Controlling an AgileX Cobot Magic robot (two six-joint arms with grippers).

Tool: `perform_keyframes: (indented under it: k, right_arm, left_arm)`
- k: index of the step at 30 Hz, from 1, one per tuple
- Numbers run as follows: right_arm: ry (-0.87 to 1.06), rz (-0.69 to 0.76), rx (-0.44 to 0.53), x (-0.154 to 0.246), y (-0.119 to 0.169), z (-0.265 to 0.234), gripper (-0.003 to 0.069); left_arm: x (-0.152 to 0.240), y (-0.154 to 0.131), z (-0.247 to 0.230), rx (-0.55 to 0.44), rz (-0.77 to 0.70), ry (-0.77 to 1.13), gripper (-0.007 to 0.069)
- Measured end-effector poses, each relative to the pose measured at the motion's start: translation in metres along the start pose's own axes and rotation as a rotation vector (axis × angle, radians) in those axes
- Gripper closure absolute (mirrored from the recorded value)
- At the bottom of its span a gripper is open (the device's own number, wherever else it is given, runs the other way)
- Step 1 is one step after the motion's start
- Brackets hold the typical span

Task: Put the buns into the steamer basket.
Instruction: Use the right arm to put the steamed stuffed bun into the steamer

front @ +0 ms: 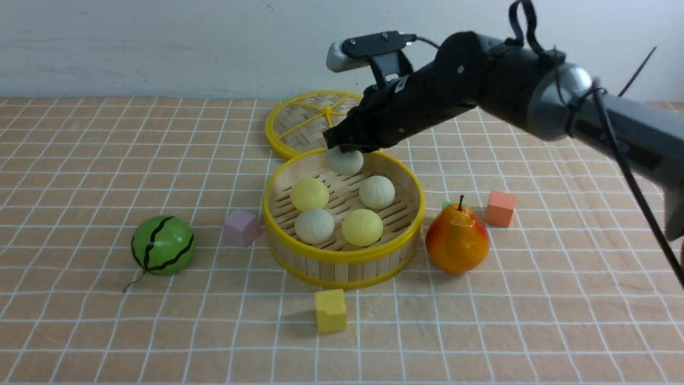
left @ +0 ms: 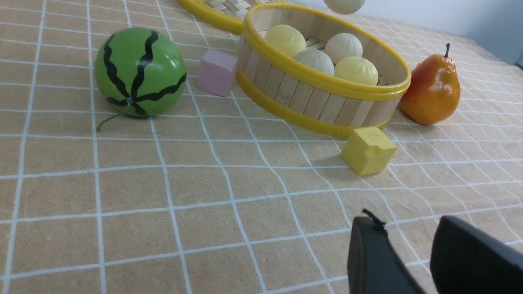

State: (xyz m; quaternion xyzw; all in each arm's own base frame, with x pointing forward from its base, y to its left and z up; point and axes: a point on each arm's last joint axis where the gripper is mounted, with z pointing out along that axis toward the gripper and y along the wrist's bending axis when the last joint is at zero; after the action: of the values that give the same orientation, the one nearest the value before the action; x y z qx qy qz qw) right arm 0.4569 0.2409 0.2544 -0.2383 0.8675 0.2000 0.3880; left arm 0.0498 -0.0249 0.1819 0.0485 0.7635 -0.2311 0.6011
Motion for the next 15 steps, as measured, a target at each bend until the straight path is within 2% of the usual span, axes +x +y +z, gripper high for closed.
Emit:
perform_keyframes:
  k: [8,15]
  right_arm:
    - [0.004,0.063,0.003,0.017,-0.010,0.028,0.0637]
    - [-0.118,0.065,0.067,0.014,-0.019,0.038,0.0631]
  left_arm:
    - [0.000,0.000,0.000,0.000,0.000,0.000,0.0403]
    - [0.000,0.000,0.000,0.000,0.000,0.000,0.0393]
